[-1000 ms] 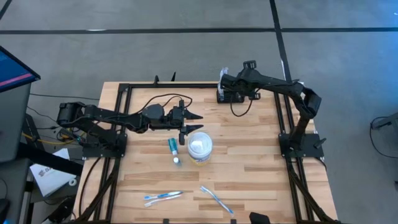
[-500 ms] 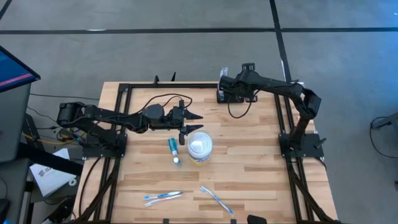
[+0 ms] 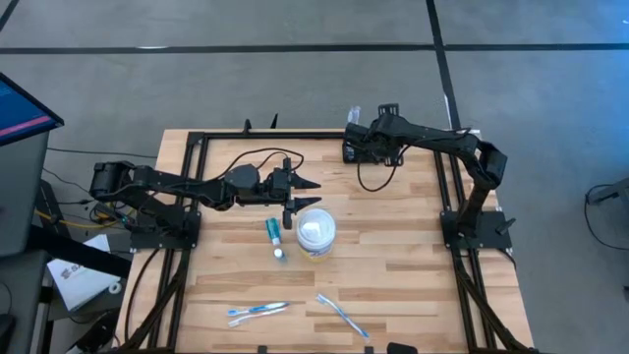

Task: Pick & Place toothbrushing station
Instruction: Put the bottom blue mouthwash into the black mesh organizer

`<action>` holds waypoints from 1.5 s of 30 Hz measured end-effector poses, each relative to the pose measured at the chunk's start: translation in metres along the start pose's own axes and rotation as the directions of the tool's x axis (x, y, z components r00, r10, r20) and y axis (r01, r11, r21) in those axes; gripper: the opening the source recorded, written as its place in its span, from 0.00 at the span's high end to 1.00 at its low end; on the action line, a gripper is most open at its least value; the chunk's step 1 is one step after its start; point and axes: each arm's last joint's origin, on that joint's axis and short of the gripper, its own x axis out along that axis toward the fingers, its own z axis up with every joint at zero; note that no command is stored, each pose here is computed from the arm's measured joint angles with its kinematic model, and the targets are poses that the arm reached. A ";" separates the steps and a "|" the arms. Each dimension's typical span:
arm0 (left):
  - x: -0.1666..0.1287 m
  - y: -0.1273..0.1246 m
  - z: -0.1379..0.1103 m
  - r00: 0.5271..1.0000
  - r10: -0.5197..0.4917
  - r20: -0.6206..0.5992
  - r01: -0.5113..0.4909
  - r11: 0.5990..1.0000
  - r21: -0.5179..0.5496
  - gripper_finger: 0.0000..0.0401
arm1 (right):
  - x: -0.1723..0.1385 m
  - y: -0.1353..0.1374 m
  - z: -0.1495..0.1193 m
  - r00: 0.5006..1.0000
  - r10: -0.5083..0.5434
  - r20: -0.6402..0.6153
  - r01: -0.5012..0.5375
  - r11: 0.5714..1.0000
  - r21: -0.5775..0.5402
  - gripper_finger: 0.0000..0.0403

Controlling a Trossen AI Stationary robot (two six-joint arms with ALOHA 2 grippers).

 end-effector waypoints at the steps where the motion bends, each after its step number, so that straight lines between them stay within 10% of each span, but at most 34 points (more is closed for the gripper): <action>1: 0.000 0.000 0.000 1.000 0.000 0.000 0.000 1.000 0.000 0.61 | 0.000 0.000 0.000 1.000 -0.001 0.002 0.001 1.000 0.004 0.77; 19: 0.000 0.000 -0.003 0.999 0.000 -0.033 0.000 1.000 0.000 0.61 | -0.052 -0.044 -0.003 0.959 0.036 0.282 -0.125 0.944 0.305 0.65; 45: -0.071 -0.011 -0.017 0.993 -0.061 -0.096 0.057 0.998 -0.040 0.61 | -0.097 -0.019 0.012 0.859 0.113 0.500 -0.292 0.909 0.297 0.69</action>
